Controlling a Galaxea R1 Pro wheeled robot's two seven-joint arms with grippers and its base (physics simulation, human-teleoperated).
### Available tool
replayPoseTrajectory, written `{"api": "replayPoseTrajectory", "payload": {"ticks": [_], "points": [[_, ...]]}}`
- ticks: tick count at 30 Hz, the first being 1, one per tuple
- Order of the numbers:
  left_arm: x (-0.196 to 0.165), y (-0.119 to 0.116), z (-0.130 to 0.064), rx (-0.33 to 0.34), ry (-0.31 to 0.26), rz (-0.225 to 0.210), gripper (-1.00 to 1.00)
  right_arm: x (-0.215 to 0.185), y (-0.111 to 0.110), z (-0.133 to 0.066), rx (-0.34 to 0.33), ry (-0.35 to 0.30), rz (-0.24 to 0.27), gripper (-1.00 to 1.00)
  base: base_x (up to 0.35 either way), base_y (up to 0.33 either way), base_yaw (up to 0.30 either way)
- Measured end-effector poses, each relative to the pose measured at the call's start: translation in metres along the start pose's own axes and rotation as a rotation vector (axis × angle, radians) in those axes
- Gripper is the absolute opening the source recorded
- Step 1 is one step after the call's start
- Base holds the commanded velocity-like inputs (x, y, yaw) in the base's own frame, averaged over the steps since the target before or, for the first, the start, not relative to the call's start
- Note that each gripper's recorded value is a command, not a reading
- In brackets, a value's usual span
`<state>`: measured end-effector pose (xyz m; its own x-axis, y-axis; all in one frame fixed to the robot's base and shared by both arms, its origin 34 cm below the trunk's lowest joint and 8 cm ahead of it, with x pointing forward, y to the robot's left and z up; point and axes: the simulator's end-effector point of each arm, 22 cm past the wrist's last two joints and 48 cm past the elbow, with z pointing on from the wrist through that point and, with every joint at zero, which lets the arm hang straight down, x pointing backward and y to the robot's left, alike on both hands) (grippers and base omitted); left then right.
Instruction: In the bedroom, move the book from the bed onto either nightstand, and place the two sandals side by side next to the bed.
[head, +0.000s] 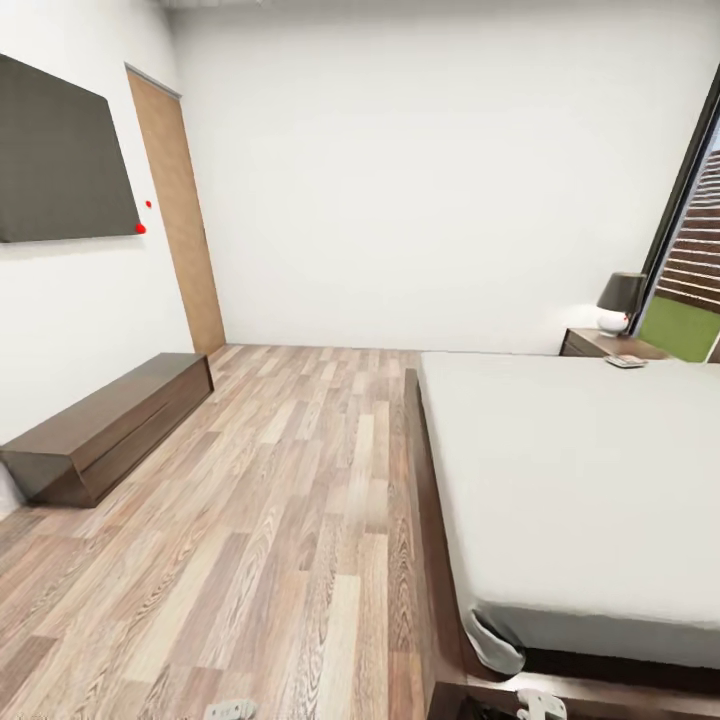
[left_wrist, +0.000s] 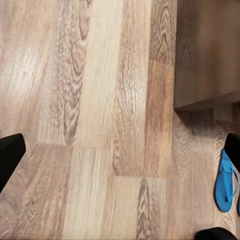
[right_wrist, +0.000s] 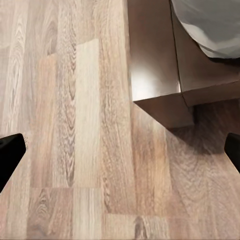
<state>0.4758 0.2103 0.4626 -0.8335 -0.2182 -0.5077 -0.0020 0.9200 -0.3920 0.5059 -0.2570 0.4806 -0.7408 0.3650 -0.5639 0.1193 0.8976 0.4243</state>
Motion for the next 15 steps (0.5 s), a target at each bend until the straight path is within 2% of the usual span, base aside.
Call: {"api": "replayPoseTrajectory", "payload": {"ticks": [15], "points": [[0.0000,0.0000,0.0000,0.000,0.000,0.000,1.00,0.0006,-0.0001,-0.0001,0.000,0.001,-0.001,1.00,0.000,0.000,0.292]]}}
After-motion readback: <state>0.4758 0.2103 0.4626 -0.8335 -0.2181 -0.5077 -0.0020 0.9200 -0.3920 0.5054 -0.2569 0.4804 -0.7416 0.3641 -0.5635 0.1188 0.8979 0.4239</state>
